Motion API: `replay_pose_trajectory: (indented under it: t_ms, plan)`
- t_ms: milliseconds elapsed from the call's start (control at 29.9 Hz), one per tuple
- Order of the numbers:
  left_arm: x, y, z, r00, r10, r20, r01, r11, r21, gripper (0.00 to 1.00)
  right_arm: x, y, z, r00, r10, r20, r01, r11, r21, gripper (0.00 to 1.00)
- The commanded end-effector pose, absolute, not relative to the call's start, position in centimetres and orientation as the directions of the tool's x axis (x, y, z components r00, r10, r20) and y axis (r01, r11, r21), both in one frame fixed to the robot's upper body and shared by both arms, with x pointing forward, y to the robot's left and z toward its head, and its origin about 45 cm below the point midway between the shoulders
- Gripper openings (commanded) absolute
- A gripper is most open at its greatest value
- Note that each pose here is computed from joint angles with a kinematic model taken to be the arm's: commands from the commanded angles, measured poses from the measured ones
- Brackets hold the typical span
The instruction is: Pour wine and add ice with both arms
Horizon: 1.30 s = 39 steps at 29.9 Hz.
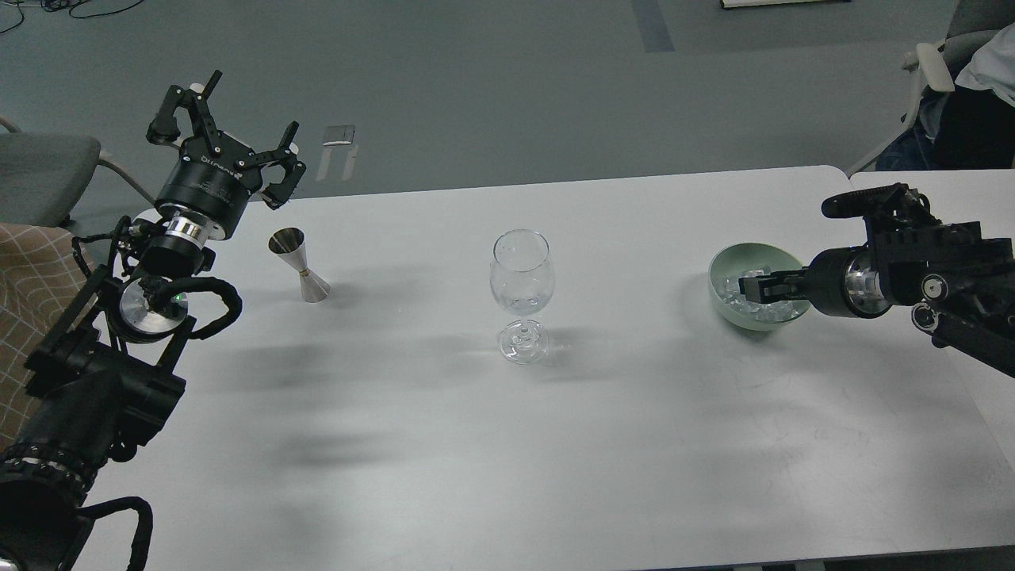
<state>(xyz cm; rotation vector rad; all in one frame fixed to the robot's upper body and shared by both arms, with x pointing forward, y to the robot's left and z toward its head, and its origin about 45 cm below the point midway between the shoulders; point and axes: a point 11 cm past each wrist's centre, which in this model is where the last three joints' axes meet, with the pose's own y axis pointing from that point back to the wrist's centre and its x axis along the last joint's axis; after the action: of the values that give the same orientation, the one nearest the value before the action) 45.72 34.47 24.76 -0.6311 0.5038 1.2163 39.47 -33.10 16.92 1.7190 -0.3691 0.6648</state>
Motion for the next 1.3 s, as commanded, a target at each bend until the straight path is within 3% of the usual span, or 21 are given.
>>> replay_pose_trajectory:
  t_ms: [0,435,702,802,936,1270]
  plan:
    - [45.68,34.48,24.69,0.276,0.695,-0.664,-0.961,0.216,-0.173,0.98,39.55,-32.93,16.97,0.785,0.104,0.611,-0.572,-0.257,0.779,0.49]
    - [45.70,35.05,24.85,0.266,0.691,-0.672,-0.964,0.197,-0.180,0.98,39.58,-33.17,17.12,0.784,0.100,0.612,-0.575,-0.256,0.777,0.36]
    - [45.70,35.15,24.80,0.263,0.690,-0.674,-0.965,0.193,-0.179,0.98,39.50,-32.99,16.93,0.786,0.100,0.610,-0.571,-0.258,0.779,0.35]
    - [45.70,35.09,24.77,0.263,0.689,-0.675,-0.965,0.194,-0.179,0.98,39.40,-33.02,16.81,0.788,0.100,0.607,-0.569,-0.257,0.781,0.25]
    - [45.70,35.09,24.77,0.263,0.689,-0.675,-0.965,0.194,-0.179,0.98,39.53,-33.23,16.83,0.788,0.097,0.608,-0.572,-0.251,0.781,0.20]
    - [45.70,35.15,24.80,0.263,0.690,-0.674,-0.965,0.193,-0.179,0.98,39.64,-33.58,17.11,0.786,0.089,0.612,-0.578,-0.247,0.778,0.20]
